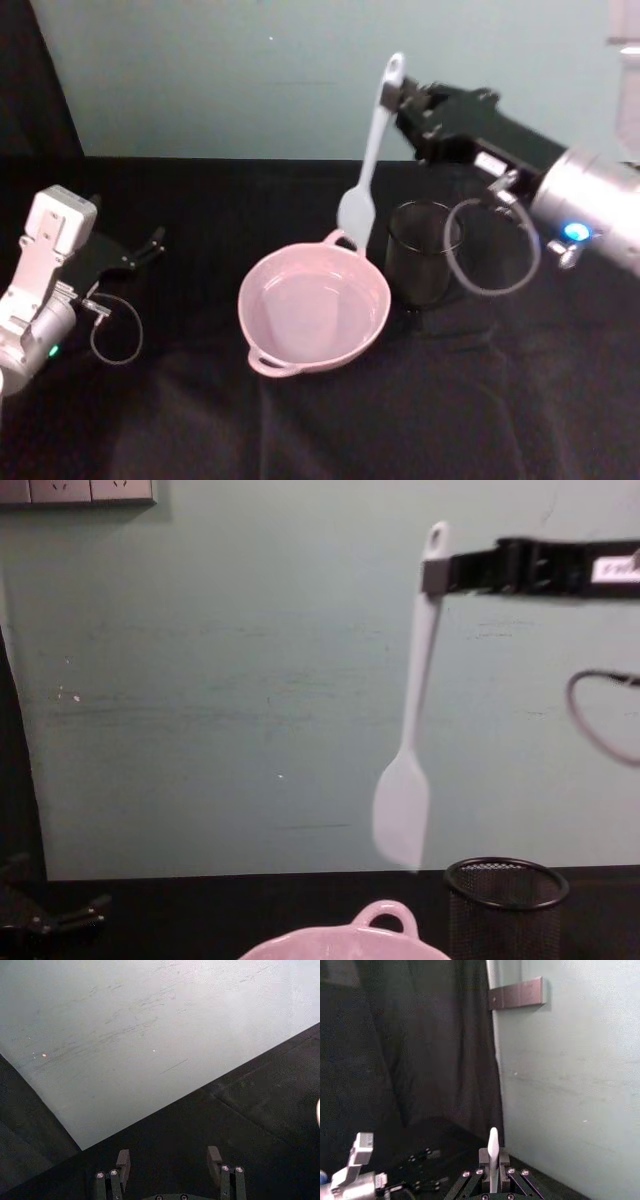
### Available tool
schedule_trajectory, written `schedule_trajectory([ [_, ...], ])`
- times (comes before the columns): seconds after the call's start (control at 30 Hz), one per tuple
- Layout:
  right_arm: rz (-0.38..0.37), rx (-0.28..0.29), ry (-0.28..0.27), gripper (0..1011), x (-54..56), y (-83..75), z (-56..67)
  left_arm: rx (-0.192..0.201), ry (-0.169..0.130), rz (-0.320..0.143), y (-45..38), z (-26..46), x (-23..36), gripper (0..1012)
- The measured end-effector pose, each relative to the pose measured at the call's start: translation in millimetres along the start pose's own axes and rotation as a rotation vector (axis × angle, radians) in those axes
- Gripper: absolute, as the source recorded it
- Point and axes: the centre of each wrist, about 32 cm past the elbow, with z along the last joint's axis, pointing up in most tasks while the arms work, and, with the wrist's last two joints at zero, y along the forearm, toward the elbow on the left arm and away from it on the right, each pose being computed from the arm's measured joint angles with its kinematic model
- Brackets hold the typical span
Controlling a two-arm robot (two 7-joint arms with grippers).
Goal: Use the one hand to pick up the spoon and stir the clear water in the bowl.
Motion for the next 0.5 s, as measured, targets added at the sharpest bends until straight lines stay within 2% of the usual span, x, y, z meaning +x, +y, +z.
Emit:
schedule_trajectory([
  [0.37, 0.037, -0.05, 0.018, 111, -6.3, 29.5, -28.5, 0.0, 0.0, 0.0, 0.0, 0.0, 0.0, 1011],
  [0.5, 0.052, -0.07, 0.019, 111, -8.1, 41.1, -42.7, 0.0, 0.0, 0.0, 0.0, 0.0, 0.0, 1011],
])
